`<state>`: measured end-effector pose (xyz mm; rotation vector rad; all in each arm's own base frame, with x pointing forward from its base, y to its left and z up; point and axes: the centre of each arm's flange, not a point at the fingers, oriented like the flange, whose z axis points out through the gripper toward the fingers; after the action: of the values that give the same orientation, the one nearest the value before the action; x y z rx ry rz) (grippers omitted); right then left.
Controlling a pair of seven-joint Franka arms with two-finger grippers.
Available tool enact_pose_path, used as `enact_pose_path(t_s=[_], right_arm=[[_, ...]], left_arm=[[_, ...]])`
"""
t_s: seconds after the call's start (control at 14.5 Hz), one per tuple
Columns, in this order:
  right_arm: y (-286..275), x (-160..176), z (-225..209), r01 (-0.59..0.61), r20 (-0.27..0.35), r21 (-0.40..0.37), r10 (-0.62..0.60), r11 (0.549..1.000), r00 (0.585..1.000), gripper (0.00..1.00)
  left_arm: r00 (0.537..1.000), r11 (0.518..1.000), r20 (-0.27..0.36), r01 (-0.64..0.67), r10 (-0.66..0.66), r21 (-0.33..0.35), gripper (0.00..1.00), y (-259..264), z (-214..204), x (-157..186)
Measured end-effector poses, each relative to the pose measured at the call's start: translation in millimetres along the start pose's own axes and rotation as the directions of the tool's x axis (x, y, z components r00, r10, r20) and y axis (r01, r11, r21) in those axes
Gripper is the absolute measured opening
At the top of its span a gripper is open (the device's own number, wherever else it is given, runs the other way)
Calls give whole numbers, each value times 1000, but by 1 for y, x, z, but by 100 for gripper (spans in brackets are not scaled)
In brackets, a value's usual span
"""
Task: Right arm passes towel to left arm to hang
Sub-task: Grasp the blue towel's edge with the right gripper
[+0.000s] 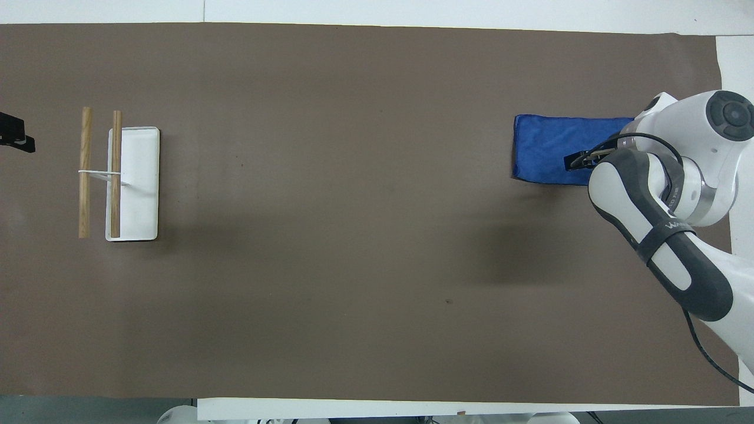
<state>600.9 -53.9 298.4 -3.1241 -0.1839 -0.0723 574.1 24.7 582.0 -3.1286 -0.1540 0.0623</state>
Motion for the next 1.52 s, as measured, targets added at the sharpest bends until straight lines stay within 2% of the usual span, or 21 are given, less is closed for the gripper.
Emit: enact_pose_path(t_s=[0.41, 0.48, 0.55, 0.62, 0.83, 0.9, 1.03, 1.17, 1.31, 1.52], right_arm=[[-1, -4, 11, 1, 0, -1, -1, 1000, 1000, 89], [-1, -6, 14, 0, -2, -2, 0, 1000, 1000, 82], [-1, -8, 16, 0, -4, -2, 0, 1000, 1000, 82], [-1, -8, 16, 0, -10, -4, 0, 1000, 1000, 78], [-1, -9, 16, 0, -15, -6, 0, 1000, 1000, 77], [-1, -9, 16, 0, -18, -6, 0, 1000, 1000, 73], [-1, -9, 13, 0, -21, -7, 0, 1000, 1000, 53], [-2, -9, 12, 1, -23, -7, -1, 1000, 1000, 29], [-2, -9, 12, 1, -20, -6, -2, 1000, 1000, 12], [-1, -6, 6, 2, 24, 5, -2, 1000, 1000, 12]], left_arm=[[1000, 1000, 0, 0, 0, 0, 100, 0, 0, 0], [1000, 1000, 0, 0, 0, 0, 100, 0, 0, 0], [1000, 1000, 0, 0, 0, 0, 100, 0, 0, 0], [1000, 1000, 0, 0, 0, 0, 100, 0, 0, 0], [1000, 1000, 0, 0, 0, 0, 100, 0, 0, 0], [1000, 1000, 0, 0, 0, 0, 100, 0, 0, 0], [1000, 1000, 0, 0, 0, 0, 100, 0, 0, 0], [1000, 1000, 0, 0, 0, 0, 100, 0, 0, 0], [1000, 1000, 0, 0, 0, 0, 100, 0, 0, 0], [1000, 1000, 0, 0, 0, 0, 100, 0, 0, 0]])
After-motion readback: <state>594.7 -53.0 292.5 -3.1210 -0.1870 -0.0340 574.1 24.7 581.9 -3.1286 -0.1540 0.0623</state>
